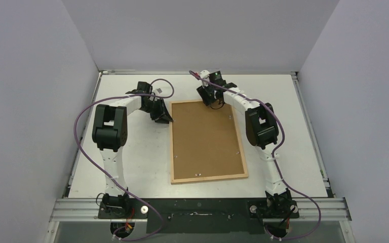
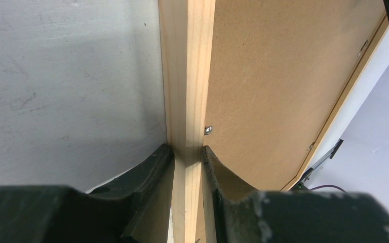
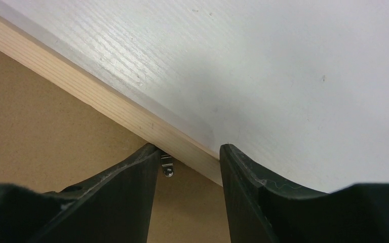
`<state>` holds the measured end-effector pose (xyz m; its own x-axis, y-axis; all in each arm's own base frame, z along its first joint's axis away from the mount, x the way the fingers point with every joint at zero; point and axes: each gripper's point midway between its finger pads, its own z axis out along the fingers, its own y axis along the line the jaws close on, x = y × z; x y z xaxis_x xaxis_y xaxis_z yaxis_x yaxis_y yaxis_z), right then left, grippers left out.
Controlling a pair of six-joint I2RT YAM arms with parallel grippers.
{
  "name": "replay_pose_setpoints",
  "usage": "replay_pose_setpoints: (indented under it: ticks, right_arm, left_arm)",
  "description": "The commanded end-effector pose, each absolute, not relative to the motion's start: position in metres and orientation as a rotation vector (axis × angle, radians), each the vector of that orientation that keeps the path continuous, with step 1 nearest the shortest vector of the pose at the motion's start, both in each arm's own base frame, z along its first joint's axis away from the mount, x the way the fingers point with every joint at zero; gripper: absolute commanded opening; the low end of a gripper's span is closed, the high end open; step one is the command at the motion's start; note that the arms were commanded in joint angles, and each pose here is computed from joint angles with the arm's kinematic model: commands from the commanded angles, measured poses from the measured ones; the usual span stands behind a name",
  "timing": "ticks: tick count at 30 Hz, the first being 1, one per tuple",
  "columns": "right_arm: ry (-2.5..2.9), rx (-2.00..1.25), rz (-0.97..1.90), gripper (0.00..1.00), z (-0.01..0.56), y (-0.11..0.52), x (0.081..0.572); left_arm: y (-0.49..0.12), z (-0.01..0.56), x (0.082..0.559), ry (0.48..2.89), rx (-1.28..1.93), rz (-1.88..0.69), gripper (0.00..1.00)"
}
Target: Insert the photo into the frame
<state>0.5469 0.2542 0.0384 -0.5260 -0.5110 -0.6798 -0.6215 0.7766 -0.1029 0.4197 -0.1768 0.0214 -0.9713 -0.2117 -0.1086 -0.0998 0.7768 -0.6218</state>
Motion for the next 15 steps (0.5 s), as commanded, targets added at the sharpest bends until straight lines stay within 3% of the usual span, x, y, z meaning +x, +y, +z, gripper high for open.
replay_pose_setpoints:
  ticks: [1,11,15]
  right_arm:
    - [2.294,-0.907,0.123,0.48,0.0258,0.2355,0.5356]
    - [2.286,-0.999,0.117,0.51,0.0262,0.2309,0.5333]
    - [2.291,-0.996,0.103,0.46,0.0245,0.2285,0.5348]
  left_arm:
    - [-0.1673,-0.0089,0.4030,2.897,-0.247,-0.856,0.23]
    - [-0.1667,-0.0089,0.4029,2.899,-0.247,-0.852,0.23]
    - [-0.1663,-0.0089,0.4028,2.900,-0.249,-0.851,0.23]
